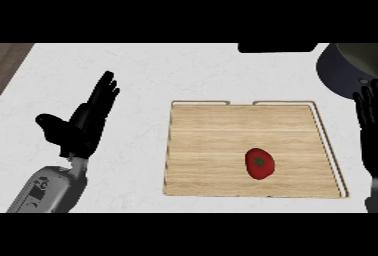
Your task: Pick the tomato from the tray and place it in the pot
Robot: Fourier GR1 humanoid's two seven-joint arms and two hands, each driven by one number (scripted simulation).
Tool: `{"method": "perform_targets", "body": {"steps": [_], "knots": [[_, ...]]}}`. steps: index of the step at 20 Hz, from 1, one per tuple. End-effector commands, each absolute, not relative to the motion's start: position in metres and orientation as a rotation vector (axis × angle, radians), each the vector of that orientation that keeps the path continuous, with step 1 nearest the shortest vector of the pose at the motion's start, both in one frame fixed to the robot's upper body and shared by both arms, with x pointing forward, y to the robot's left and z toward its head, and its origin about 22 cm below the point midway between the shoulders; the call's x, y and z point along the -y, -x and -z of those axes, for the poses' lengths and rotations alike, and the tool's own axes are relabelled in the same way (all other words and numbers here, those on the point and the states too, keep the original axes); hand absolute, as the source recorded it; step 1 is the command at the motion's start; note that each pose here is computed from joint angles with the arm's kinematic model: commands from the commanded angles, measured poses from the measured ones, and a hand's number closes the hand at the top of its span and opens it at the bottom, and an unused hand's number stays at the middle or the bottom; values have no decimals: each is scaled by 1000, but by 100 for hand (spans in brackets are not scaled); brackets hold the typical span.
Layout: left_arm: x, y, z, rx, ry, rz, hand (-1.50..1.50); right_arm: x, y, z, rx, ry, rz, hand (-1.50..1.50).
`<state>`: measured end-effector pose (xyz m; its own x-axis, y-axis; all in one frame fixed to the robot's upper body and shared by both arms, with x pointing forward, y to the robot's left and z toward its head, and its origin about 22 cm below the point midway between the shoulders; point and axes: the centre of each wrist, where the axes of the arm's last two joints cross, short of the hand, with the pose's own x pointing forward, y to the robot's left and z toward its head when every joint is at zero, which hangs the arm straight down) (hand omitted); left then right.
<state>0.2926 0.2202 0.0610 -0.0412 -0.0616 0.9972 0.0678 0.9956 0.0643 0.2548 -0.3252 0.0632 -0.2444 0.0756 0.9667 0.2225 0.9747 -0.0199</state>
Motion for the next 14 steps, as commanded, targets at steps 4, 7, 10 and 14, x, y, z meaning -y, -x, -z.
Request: {"method": "perform_targets", "body": {"steps": [4,7,10,14], "knots": [[-240,-282,-51,1663,-125,22,0,320,-252,-144,2327,127,-256,150],[-240,-273,-42,1651,-145,-30,0,390,-241,-162,2156,799,-548,150],[-227,-249,-6,1680,-152,-62,0,345,-206,-109,2271,743,-285,-150],[-237,-230,5,1687,-135,-50,0,318,-172,-97,2483,539,-365,-150]]}}
